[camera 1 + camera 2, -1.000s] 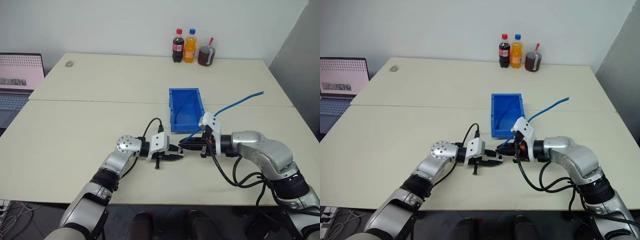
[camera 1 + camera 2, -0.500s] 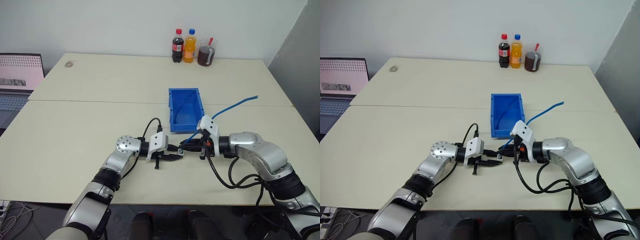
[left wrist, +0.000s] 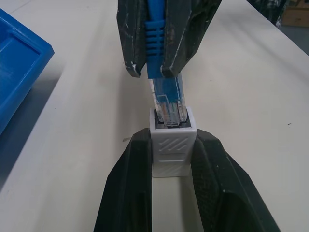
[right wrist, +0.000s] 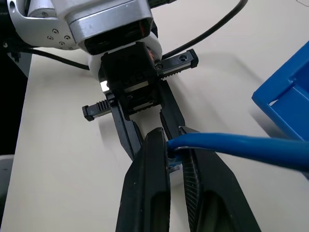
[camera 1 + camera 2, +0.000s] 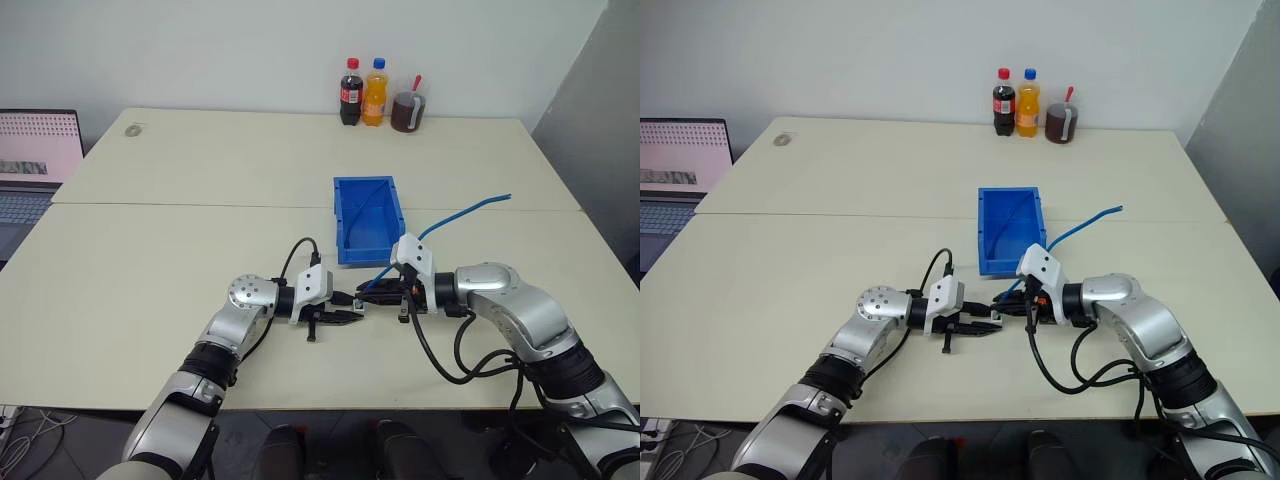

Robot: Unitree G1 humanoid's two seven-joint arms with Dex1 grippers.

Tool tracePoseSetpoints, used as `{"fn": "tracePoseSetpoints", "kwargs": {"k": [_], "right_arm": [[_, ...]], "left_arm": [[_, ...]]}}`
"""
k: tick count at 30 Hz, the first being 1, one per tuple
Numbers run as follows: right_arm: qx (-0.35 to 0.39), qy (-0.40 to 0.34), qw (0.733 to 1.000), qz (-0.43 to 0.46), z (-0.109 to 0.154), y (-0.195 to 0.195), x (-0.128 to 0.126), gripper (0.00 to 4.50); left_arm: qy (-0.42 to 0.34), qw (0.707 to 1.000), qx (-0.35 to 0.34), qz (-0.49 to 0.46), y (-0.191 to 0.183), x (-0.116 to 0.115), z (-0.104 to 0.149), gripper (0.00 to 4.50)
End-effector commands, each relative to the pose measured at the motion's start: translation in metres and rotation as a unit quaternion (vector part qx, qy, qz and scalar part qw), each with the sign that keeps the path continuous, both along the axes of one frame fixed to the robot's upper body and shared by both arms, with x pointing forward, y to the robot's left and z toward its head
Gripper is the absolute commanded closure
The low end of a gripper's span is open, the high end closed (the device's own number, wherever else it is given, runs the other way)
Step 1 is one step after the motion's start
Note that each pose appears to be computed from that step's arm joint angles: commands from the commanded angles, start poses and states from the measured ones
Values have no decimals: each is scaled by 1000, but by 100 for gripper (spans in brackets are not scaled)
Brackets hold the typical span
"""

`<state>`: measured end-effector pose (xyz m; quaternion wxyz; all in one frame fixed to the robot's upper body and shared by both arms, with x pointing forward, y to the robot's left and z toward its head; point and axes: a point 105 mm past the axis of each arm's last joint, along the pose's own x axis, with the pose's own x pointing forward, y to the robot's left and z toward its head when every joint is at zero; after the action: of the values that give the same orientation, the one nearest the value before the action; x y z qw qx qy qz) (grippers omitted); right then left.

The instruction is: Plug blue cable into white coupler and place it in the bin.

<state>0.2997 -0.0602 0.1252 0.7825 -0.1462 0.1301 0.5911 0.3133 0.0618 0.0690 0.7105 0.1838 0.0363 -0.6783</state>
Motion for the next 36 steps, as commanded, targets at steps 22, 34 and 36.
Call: {"fn": "tracePoseSetpoints", "kwargs": {"k": [22, 34, 36], "right_arm": [[-84, -32, 991, 98, -45, -2, -6, 439], [-107, 14, 991, 82, -74, -2, -8, 439], [-111, 20, 990, 88, -78, -2, -12, 439]], "left_arm": [[18, 999, 20, -24, -1, -11, -9, 371], [13, 999, 20, -22, -2, -11, -8, 371], [12, 1000, 21, -20, -2, -10, -7, 371]]}}
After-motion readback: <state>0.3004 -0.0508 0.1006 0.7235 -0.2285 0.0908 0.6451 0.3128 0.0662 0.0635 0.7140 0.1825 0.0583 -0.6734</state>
